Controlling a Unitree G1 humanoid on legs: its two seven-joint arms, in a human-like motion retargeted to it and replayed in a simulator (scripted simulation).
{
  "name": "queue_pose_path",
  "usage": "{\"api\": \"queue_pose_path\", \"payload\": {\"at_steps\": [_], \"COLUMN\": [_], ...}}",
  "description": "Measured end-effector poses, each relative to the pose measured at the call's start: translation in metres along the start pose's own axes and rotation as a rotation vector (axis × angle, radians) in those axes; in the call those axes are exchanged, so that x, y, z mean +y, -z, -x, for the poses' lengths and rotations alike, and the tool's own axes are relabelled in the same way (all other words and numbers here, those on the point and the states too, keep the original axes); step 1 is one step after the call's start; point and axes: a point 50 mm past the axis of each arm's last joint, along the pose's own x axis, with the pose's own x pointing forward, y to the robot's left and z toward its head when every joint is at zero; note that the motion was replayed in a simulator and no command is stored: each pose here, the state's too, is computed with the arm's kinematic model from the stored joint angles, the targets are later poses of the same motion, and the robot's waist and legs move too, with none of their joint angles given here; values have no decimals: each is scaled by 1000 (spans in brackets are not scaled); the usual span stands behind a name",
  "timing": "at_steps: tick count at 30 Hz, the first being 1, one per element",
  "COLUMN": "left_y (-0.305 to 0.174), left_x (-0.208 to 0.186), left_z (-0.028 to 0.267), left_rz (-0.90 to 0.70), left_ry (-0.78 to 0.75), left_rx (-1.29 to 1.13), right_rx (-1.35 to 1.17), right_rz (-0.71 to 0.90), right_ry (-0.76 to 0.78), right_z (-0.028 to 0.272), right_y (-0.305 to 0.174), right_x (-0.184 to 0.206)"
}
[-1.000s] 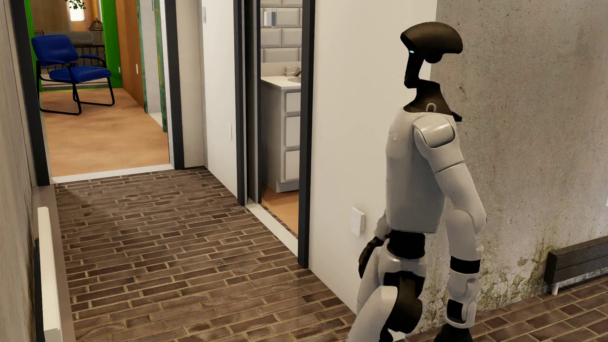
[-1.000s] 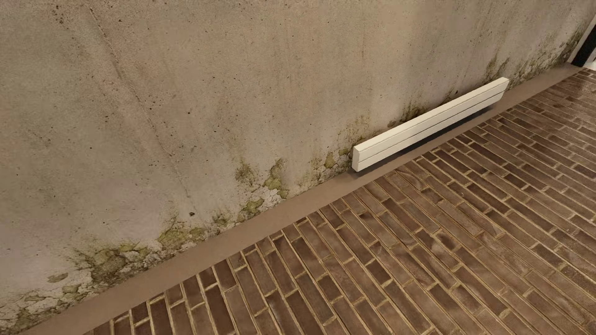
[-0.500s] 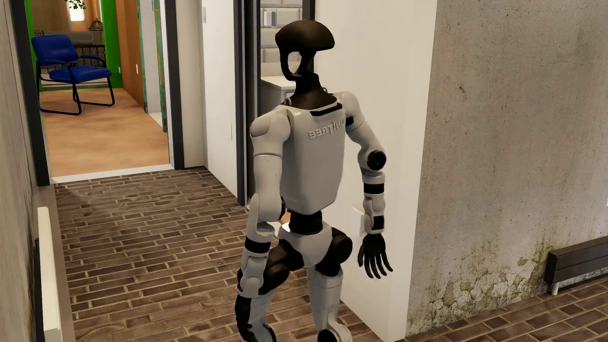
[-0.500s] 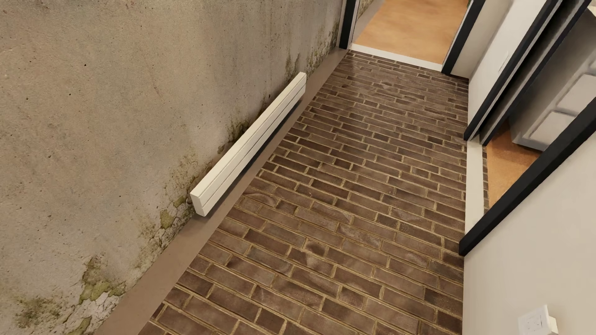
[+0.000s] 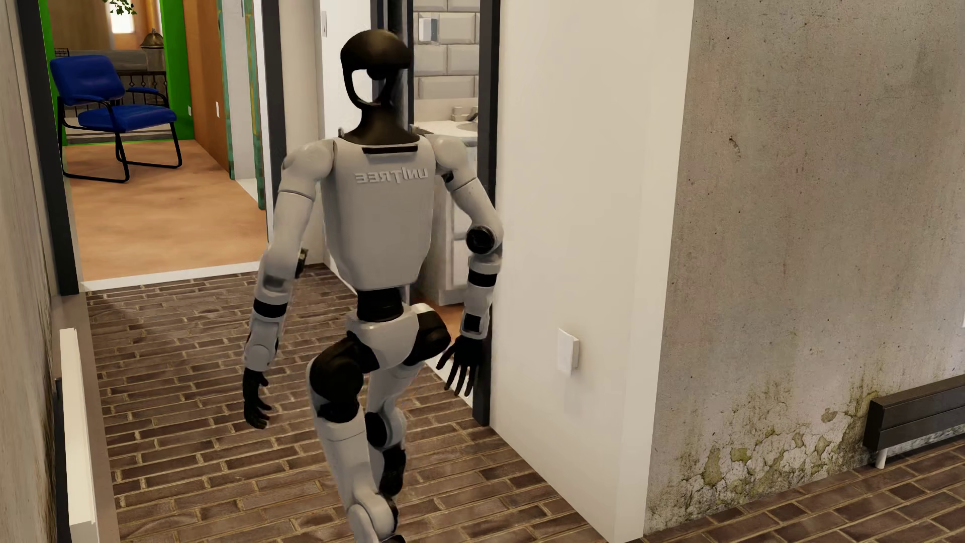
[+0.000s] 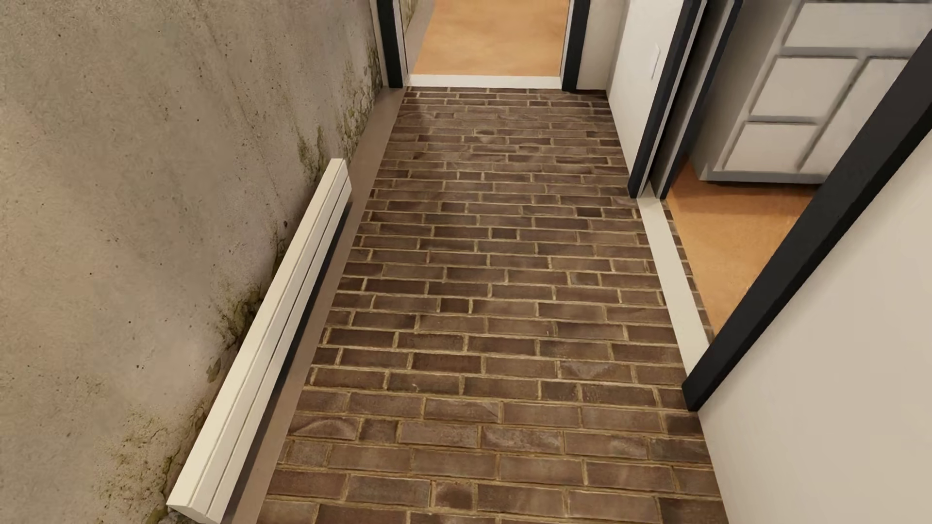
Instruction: Go around the corner
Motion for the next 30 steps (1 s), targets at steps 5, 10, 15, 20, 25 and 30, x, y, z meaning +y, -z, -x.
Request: {"api": "queue_pose_path", "payload": {"at_steps": [5, 10, 15, 20, 25, 30], "left_y": [46, 77, 49, 24, -34, -41], "left_x": [-42, -73, -60, -6, 38, 38], "left_z": [13, 29, 16, -1, -7, -4], "left_rz": [-132, -286, -198, -116, -6, 21], "left_ry": [156, 296, 226, 53, -95, -106], "left_rx": [162, 259, 164, 124, -84, -135], "right_rx": [122, -119, -398, -152, 5, 57], "right_rz": [316, 36, -64, 69, 140, 185], "right_ry": [-134, 190, 361, 82, -90, -180], "right_z": [4, 1, 25, -8, 2, 8], "right_y": [29, -41, -104, -54, 4, 22], "right_x": [14, -78, -128, -40, 18, 46]}}
